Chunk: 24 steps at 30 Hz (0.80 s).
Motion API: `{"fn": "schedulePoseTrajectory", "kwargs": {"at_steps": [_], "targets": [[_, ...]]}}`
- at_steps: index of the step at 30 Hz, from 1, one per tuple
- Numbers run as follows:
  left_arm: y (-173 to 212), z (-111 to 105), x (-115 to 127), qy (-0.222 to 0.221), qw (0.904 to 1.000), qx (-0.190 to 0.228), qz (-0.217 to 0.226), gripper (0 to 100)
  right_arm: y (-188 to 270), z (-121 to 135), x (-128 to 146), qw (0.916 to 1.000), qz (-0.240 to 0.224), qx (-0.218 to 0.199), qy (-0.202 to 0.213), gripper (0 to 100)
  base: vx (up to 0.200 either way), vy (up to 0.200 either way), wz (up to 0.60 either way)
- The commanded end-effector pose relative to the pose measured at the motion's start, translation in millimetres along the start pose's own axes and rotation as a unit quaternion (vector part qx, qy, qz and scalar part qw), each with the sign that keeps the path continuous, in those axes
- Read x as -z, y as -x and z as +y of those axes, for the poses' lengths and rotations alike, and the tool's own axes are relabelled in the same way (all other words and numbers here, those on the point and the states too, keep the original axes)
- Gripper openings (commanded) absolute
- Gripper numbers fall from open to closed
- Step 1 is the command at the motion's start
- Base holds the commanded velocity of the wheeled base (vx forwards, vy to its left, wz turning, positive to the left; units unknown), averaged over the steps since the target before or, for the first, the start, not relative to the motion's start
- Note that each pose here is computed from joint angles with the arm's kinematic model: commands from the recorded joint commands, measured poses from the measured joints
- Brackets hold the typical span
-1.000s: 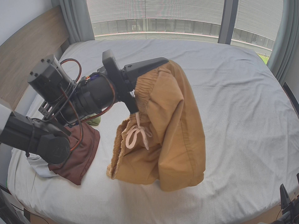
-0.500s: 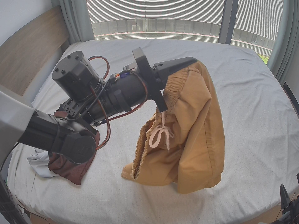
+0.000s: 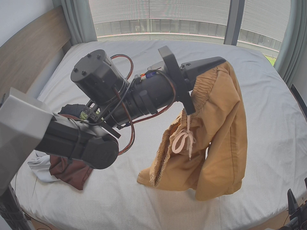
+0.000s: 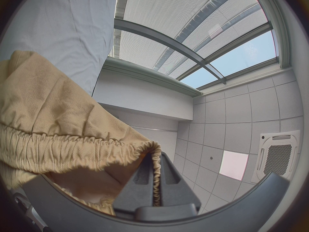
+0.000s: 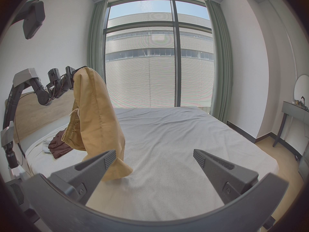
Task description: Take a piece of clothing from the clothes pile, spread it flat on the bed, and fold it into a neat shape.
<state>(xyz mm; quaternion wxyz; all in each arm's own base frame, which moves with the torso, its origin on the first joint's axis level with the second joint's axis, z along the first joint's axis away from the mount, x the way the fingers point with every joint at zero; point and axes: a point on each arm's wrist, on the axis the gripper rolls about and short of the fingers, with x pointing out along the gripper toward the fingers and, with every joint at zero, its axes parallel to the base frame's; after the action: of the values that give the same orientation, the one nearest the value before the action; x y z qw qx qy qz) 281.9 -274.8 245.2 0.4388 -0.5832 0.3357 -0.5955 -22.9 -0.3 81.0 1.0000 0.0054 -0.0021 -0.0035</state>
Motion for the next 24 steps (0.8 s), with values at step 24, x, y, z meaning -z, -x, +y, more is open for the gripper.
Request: {"fn": "schedulePoseTrajectory", "kwargs": {"at_steps": [24], "targets": [[92,-1,-39,-0.145,0.9758,-0.076,-0.145,0,0,0,5,1.0,0.001,0.0,0.0,100,0.0,0.0,0.0]]}}
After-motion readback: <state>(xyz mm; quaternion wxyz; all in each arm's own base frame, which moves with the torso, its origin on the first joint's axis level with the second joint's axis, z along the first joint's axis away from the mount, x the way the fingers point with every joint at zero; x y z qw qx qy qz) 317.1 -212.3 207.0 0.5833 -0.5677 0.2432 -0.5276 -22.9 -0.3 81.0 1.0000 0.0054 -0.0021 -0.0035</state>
